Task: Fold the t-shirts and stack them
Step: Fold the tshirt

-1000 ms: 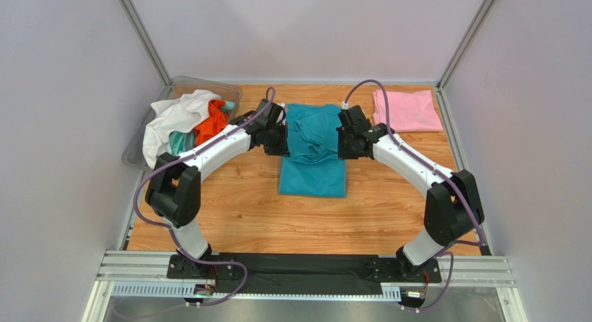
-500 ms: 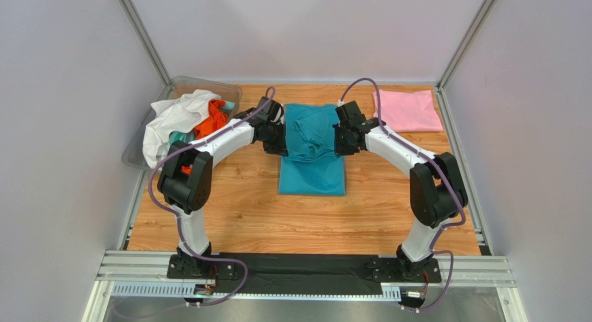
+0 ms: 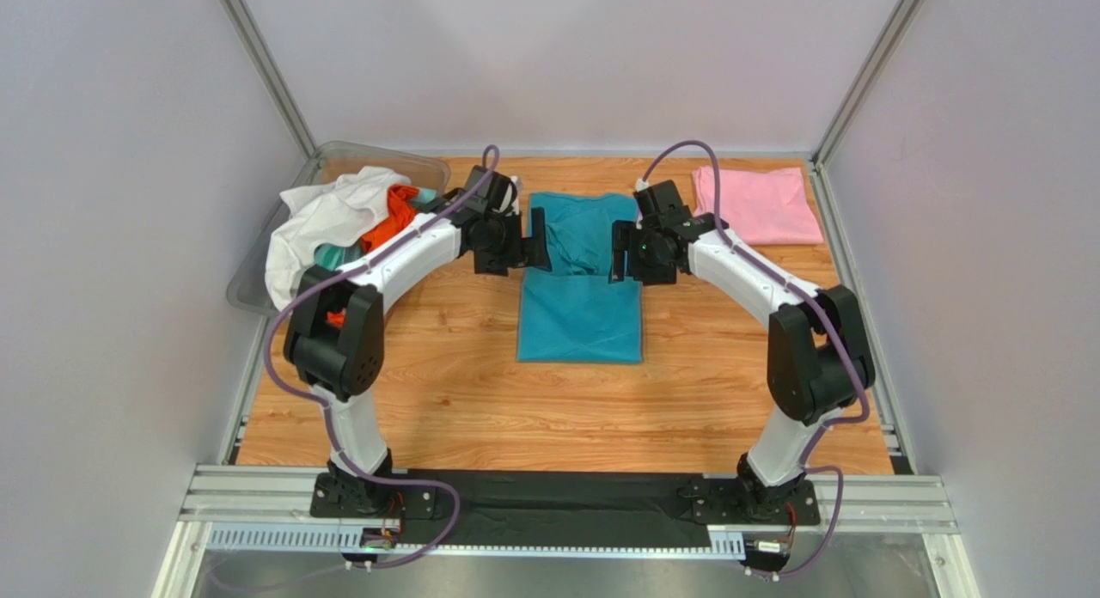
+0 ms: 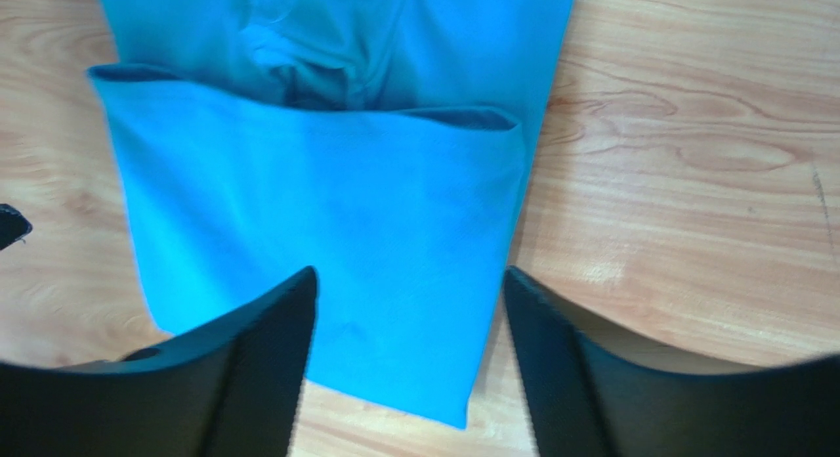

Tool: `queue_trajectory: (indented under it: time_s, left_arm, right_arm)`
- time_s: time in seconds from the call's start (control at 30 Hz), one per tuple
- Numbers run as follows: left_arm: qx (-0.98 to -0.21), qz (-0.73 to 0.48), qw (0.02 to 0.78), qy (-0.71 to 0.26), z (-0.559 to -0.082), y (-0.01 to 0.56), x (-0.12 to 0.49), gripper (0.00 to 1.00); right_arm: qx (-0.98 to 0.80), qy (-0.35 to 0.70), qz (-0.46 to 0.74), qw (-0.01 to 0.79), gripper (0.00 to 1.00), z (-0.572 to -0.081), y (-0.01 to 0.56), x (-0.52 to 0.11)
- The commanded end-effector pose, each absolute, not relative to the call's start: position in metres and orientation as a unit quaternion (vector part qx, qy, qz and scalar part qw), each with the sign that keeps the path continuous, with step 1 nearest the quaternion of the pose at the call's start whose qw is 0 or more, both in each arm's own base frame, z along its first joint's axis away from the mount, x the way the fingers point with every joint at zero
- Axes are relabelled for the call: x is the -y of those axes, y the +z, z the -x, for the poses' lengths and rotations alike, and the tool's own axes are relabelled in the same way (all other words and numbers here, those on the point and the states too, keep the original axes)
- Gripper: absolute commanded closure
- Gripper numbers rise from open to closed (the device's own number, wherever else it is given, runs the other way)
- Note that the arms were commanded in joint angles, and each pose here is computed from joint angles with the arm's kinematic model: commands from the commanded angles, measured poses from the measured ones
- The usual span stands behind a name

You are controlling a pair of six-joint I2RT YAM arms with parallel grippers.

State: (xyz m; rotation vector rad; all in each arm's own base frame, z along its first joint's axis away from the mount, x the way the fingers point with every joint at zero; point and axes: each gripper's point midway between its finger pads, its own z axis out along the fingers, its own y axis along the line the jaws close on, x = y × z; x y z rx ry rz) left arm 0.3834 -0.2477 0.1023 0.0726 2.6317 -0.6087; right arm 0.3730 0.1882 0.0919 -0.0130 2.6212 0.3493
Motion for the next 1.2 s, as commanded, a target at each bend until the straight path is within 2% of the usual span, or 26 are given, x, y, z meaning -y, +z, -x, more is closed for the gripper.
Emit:
queue_trajectory:
  time_s: [0.0, 0.03, 0.07, 0.23, 0.3, 0.33, 0.37, 0.47, 0.57, 0.7, 0.8, 0.83, 0.93, 1.1, 1.17]
  left_arm:
    - [-0.935, -0.025, 0.258, -0.241, -0.365, 0.147, 0.239, 0.0]
    - [-0.928, -0.024, 0.275, -0.251, -0.358, 0.162, 0.236, 0.0]
    - [-0.926, -0.022, 0.278, -0.255, -0.351, 0.163, 0.234, 0.0]
    - [-0.924, -0.001, 0.26, -0.279, -0.294, 0.144, 0.219, 0.0]
    - [-0.926, 0.0, 0.252, -0.282, -0.278, 0.133, 0.216, 0.0]
    - [-0.926, 0.003, 0.247, -0.286, -0.267, 0.124, 0.213, 0.0]
    - [-0.925, 0.002, 0.243, -0.292, -0.26, 0.12, 0.214, 0.0]
    - [-0.926, 0.01, 0.227, -0.301, -0.248, 0.101, 0.215, 0.0]
    - [-0.93, 0.01, 0.21, -0.301, -0.245, 0.084, 0.218, 0.02]
    - [-0.937, 0.01, 0.181, -0.299, -0.245, 0.066, 0.222, 0.19]
    - [-0.939, 0.013, 0.165, -0.3, -0.247, 0.053, 0.228, 0.28]
    - [-0.94, 0.013, 0.162, -0.299, -0.249, 0.051, 0.229, 0.35]
    - [-0.944, 0.012, 0.149, -0.293, -0.249, 0.042, 0.231, 0.44]
    - [-0.95, 0.014, 0.133, -0.282, -0.25, 0.026, 0.234, 0.51]
    - [-0.952, 0.017, 0.131, -0.276, -0.254, 0.021, 0.234, 0.57]
  right_arm:
    - [-0.943, 0.181, 0.011, 0.281, 0.26, -0.357, 0.138, -0.197]
    - [-0.945, 0.181, 0.013, 0.271, 0.19, -0.346, 0.132, -0.198]
    - [-0.945, 0.184, 0.014, 0.27, 0.0, -0.339, 0.133, -0.199]
    - [-0.934, 0.218, -0.005, 0.284, 0.0, -0.297, 0.144, -0.198]
    - [-0.935, 0.226, -0.026, 0.272, 0.0, -0.278, 0.127, -0.192]
    - [-0.919, 0.245, -0.029, 0.308, 0.0, -0.279, 0.142, -0.192]
    - [-0.924, 0.24, -0.038, 0.295, 0.0, -0.266, 0.12, -0.186]
    - [-0.912, 0.271, -0.058, 0.303, 0.0, -0.259, 0.114, -0.188]
    - [-0.918, 0.281, -0.051, 0.274, 0.0, -0.249, 0.096, -0.192]
    - [-0.922, 0.271, -0.059, 0.27, 0.01, -0.25, 0.088, -0.19]
    - [-0.924, 0.264, -0.061, 0.268, 0.02, -0.25, 0.084, -0.189]
    - [-0.925, 0.261, -0.062, 0.268, 0.02, -0.251, 0.083, -0.187]
    - [-0.929, 0.25, -0.067, 0.266, 0.03, -0.25, 0.078, -0.184]
    - [-0.931, 0.246, -0.068, 0.259, 0.03, -0.249, 0.073, -0.183]
    - [-0.932, 0.246, -0.067, 0.257, 0.03, -0.249, 0.071, -0.183]
